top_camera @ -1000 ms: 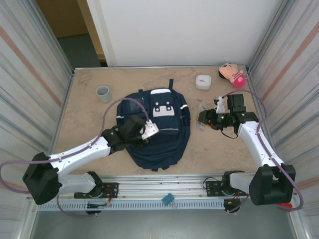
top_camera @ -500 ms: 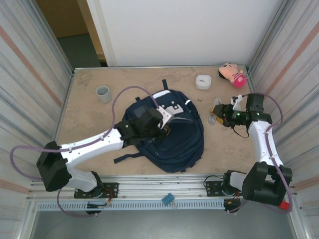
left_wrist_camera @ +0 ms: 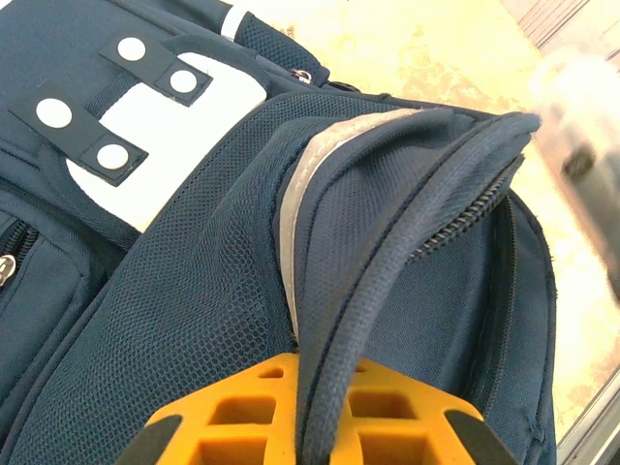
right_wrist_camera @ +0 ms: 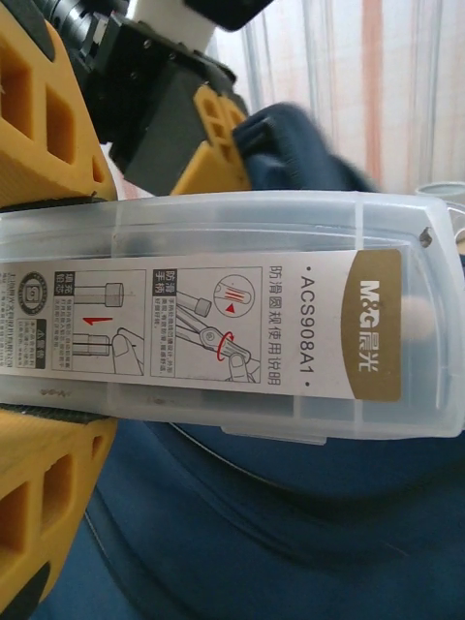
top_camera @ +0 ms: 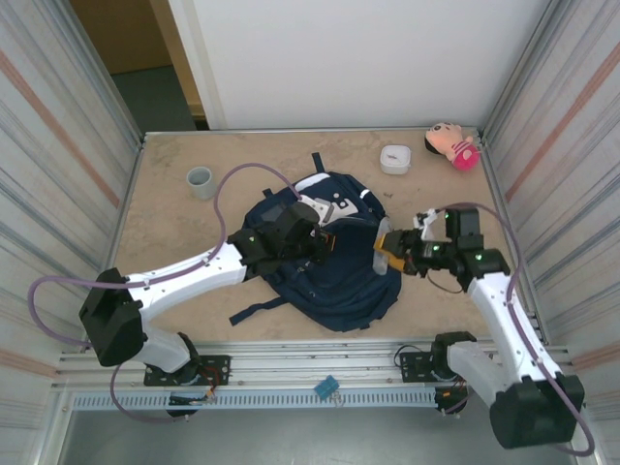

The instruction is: Pack books, pencil case, and school supplies into a backpack

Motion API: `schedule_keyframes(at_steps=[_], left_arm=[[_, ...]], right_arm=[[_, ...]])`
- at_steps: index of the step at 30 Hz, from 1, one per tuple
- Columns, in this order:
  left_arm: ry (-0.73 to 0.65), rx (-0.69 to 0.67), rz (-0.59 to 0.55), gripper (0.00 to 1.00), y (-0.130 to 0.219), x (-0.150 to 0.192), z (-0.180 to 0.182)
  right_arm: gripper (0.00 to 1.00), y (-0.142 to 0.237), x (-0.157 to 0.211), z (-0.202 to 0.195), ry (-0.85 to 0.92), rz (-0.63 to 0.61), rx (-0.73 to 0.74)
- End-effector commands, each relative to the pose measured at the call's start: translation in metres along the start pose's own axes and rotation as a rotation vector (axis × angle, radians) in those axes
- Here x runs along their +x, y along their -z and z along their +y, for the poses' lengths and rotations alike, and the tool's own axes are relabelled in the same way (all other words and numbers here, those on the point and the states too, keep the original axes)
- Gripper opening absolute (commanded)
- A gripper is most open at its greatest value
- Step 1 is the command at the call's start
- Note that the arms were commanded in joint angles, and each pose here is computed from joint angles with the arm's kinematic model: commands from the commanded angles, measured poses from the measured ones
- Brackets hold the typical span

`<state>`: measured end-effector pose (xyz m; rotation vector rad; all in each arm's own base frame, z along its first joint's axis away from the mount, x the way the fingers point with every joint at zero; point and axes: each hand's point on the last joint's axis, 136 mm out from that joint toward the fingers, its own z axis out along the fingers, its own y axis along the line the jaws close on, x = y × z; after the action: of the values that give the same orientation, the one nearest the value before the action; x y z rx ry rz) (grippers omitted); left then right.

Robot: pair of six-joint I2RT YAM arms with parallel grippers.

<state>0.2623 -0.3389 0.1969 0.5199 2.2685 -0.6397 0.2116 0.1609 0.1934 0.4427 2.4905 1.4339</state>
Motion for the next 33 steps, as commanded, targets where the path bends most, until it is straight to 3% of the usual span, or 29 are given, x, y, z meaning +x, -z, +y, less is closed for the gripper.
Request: schedule_keyframes(at_steps=[1,6,16,20,26,29,33], left_arm=[[0.062,0.085,-0.188,0.0,0.017,-0.06,-0.02],[0.068,0.115,-0.192,0.0,0.016,-0.062,-0.023],[0.098,0.142,-0.2,0.0,0.017,-0.062,-0.025],[0.105,0.144,-0.204,0.0,0.019,-0.062,-0.025],[0.107,0.129,-0.221,0.0,0.024,-0.064,-0.02],[0.103,0.123,-0.226,0.0,0.026,-0.065,-0.018],[0.104,0.122,-0.226,0.0,0.027,-0.064,-0.016]], right_arm=[[0.37,-0.01,-0.003,0.005,-0.117,-0.082,-0.034],[0.4,-0.022,-0.006,0.012,-0.159,-0.155,-0.073],[0.43,-0.063,-0.018,0.027,-0.242,-0.144,-0.116],[0.56,-0.077,-0.028,0.027,-0.27,-0.155,-0.12],[0.65,-0.083,-0.025,0.024,-0.284,-0.122,-0.099],[0.62,-0.082,-0.019,0.017,-0.296,-0.133,-0.086],[0.5,-0.078,-0.012,0.007,-0.311,-0.161,-0.083]])
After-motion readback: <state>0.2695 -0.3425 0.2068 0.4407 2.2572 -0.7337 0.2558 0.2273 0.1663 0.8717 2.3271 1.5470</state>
